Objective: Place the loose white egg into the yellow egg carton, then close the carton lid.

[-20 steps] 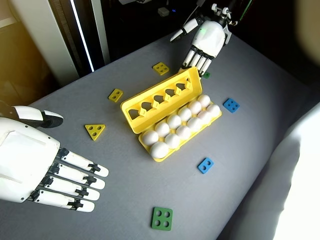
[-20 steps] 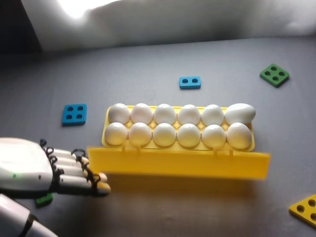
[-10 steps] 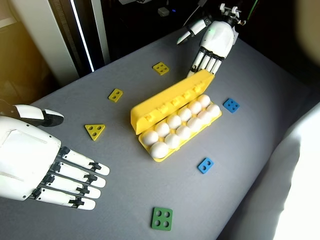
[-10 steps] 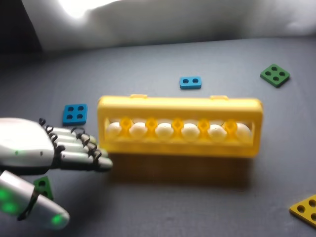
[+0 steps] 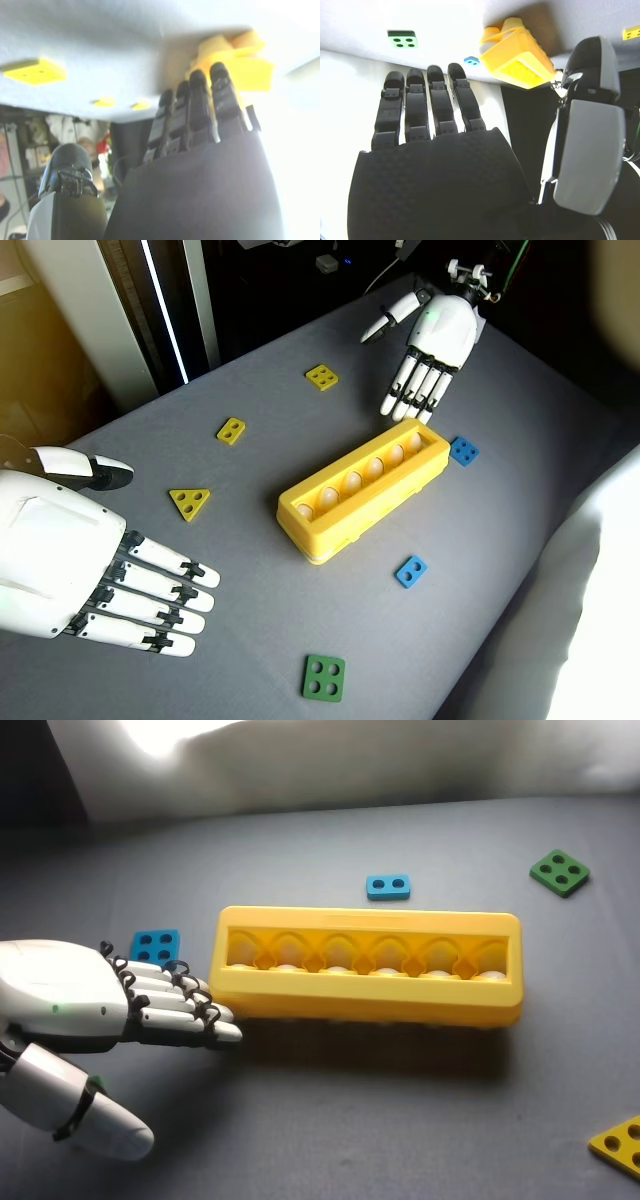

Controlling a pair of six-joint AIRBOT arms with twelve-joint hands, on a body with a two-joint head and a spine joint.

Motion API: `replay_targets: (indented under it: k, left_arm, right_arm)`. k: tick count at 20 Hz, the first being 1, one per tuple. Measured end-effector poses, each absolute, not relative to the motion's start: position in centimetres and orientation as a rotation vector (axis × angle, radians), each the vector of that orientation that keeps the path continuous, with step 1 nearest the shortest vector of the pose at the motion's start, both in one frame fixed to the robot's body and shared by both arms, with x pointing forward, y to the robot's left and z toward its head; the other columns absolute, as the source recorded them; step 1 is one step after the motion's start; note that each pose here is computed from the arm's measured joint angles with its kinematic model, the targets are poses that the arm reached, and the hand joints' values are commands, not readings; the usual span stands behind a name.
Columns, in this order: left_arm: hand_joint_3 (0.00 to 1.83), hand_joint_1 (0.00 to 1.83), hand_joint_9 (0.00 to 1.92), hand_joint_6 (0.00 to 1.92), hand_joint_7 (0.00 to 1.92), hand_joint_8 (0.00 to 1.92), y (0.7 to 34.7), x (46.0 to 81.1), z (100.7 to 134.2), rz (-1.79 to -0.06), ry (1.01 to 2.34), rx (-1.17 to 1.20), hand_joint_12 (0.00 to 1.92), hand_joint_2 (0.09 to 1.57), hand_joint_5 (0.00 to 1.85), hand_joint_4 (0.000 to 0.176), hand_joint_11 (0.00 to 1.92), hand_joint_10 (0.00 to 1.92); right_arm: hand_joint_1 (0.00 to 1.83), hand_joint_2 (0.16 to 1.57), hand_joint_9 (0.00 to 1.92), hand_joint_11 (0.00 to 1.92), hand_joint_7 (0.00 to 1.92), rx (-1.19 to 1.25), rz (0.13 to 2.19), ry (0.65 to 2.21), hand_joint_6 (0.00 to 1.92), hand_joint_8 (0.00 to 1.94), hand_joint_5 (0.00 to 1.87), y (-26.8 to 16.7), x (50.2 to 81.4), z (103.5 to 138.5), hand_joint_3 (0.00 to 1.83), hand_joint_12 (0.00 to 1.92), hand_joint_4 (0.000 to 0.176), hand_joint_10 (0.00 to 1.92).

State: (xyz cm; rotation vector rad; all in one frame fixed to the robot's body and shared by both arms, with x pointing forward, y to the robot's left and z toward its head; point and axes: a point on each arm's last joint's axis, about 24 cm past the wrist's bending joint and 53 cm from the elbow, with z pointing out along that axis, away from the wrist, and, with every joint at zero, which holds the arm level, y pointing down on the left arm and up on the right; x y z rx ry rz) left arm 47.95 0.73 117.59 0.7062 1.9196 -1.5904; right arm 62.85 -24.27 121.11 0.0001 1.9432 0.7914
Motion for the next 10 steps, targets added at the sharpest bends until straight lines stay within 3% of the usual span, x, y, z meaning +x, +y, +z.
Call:
replay_targets:
  k: [10]
  left_arm:
    - [0.00,0.00,0.00,0.01,0.01,0.00,2.5,47.8,119.5,-1.622,1.903,0.646,0.00,1.15,0.04,0.000,0.00,0.00]
  right_arm:
    - [0.42,0.84,0.00,0.00,0.03,-0.004,0.796,1.944,0.00,0.00,0.08,-24.1,62.8,121.1,0.00,0.01,0.000,0.00]
